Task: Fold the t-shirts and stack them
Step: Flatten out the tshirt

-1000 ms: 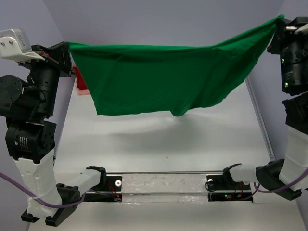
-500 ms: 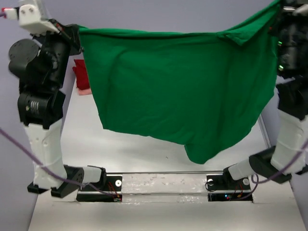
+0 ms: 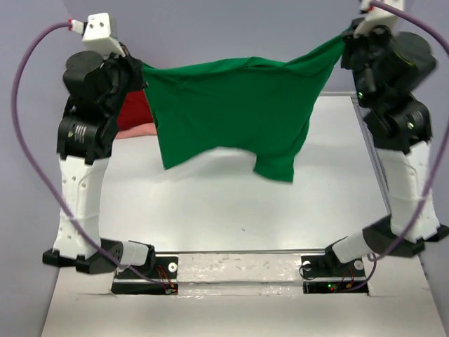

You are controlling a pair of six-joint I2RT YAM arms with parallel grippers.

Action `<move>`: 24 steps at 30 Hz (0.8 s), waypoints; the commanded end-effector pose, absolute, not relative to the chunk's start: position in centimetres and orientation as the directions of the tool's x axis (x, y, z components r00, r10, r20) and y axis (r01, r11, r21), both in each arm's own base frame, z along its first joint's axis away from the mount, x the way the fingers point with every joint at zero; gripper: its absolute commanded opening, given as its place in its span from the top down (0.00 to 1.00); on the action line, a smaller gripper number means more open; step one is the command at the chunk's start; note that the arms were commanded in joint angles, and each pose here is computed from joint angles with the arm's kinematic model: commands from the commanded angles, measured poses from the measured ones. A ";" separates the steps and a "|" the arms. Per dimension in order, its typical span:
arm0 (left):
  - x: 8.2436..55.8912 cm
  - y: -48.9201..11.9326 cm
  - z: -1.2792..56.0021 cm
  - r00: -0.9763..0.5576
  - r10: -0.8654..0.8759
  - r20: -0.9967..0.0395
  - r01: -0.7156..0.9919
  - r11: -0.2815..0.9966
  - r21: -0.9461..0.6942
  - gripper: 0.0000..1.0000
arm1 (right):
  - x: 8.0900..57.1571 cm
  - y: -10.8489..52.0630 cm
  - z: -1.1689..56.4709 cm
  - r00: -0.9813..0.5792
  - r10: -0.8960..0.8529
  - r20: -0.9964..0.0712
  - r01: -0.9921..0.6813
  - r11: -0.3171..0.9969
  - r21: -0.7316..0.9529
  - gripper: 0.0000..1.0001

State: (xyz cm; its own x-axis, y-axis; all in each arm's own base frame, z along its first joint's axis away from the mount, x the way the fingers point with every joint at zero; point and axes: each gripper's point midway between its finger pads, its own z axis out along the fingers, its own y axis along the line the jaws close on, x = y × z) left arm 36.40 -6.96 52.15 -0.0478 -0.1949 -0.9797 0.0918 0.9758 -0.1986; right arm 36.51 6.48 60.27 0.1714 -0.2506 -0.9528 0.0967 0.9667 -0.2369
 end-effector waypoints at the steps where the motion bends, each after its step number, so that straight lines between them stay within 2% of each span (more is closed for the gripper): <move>1: 27.6 -5.2 60.4 0.227 -0.257 -0.939 0.160 0.961 -0.225 1.00 | 25.4 2.2 68.2 0.433 -0.120 -0.893 0.148 0.987 -0.061 1.00; 6: 22.8 -3.7 60.8 0.280 -0.269 -0.921 0.156 0.960 -0.233 1.00 | 23.2 1.5 66.1 0.414 -0.094 -0.905 0.127 0.991 -0.045 1.00; 11: 20.6 -3.0 60.2 0.284 -0.270 -0.920 0.145 0.961 -0.237 1.00 | 20.8 -0.2 66.2 0.439 -0.068 -0.896 0.131 0.991 -0.011 1.00; 18: 23.0 -3.5 58.9 0.238 -0.259 -0.936 0.129 0.964 -0.234 1.00 | 22.3 1.1 65.8 0.417 -0.084 -0.905 0.117 0.992 -0.038 1.00; 24: 27.2 -4.8 59.4 0.230 -0.255 -0.939 0.140 0.964 -0.227 1.00 | 26.9 3.9 65.6 0.374 -0.160 -0.913 0.141 0.983 -0.115 1.00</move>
State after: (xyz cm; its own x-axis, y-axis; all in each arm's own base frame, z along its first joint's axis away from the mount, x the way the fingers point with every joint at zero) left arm 24.80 -4.26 57.41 0.1714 -0.2496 -0.9530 0.1310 0.9646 -0.2291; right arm 25.60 3.50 64.02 0.3475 -0.1419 -0.9269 0.1031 0.9883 -0.1126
